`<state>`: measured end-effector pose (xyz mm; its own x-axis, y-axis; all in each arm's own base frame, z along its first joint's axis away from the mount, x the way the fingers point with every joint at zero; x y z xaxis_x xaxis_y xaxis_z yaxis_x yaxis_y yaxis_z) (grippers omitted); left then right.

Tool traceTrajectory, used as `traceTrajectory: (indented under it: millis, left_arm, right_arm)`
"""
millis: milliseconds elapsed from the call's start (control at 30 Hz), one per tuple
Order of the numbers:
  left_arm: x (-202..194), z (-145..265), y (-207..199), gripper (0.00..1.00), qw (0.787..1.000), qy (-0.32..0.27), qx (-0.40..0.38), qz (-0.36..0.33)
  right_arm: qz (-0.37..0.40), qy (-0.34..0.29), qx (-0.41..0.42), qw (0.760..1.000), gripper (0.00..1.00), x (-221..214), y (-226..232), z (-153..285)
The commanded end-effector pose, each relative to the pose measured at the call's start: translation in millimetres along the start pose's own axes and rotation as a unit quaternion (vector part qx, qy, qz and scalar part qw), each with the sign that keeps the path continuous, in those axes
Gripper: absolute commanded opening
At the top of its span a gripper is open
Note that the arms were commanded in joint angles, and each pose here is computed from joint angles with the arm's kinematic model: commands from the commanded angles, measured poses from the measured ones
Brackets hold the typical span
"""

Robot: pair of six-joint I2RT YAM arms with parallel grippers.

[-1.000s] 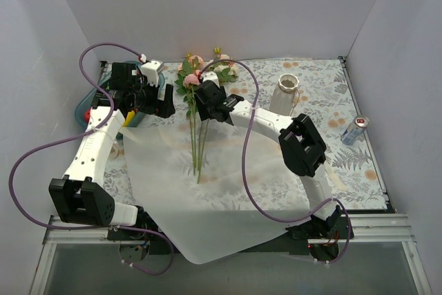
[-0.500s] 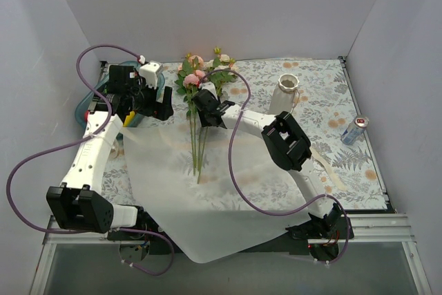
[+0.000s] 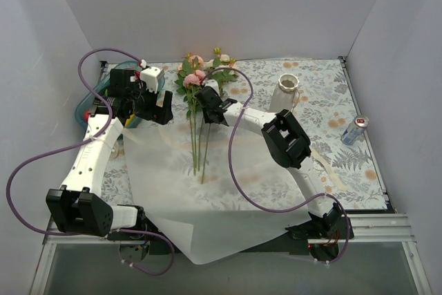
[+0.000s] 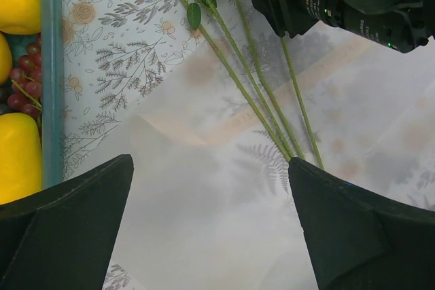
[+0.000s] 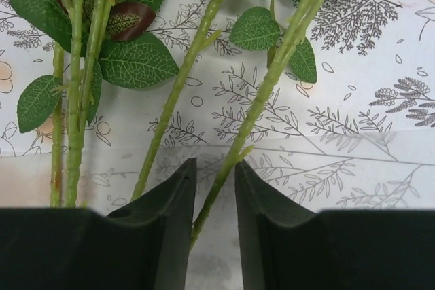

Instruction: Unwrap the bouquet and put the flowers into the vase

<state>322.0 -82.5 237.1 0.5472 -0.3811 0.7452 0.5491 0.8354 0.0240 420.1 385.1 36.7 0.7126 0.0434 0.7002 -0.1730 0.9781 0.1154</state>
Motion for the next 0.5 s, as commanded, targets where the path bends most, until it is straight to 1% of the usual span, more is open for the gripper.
traceTrajectory:
  millis: [0,33,133,333,467]
  left_arm:
    - [5.6,14.1,-3.6,0.98,1.0,-0.02,0.003,-0.018]
    - [4.7,14.0,-3.8,0.98,1.0,-0.019,0.002,-0.019]
    - [5.0,15.5,-3.6,0.98,1.0,-0.023,0.005,-0.021]
    - [2.7,15.1,-4.6,0.98,1.0,-0.019,0.003,-0.019]
    - [4.8,17.3,-4.1,0.98,1.0,-0.022,0.006,-0.02]
  right_arm:
    - [-0.023,-0.011,0.013,1.0,0.34,12.7,3.3,-10.2]
    - [-0.024,-0.012,0.016,0.999,0.23,14.9,4.2,-9.6]
    - [-0.03,-0.022,0.027,0.999,0.01,25.3,7.2,-0.5]
    - [-0.036,-0.085,0.046,0.995,0.01,64.2,3.9,43.2]
    - [-0.041,-0.142,0.055,0.987,0.01,103.0,0.4,84.0]
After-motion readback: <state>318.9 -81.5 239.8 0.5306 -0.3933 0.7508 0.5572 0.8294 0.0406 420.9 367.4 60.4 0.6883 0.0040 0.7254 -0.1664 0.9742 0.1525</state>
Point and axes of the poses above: each gripper's point midway between its finger pads, its own z axis back along the fingers, its own y axis along the line the jaws close on, x = y × z, the point moved 1 cm from there along z, back along the fingers, and after that the axes turned 9 degrees about -z, right-handed, at the moved point
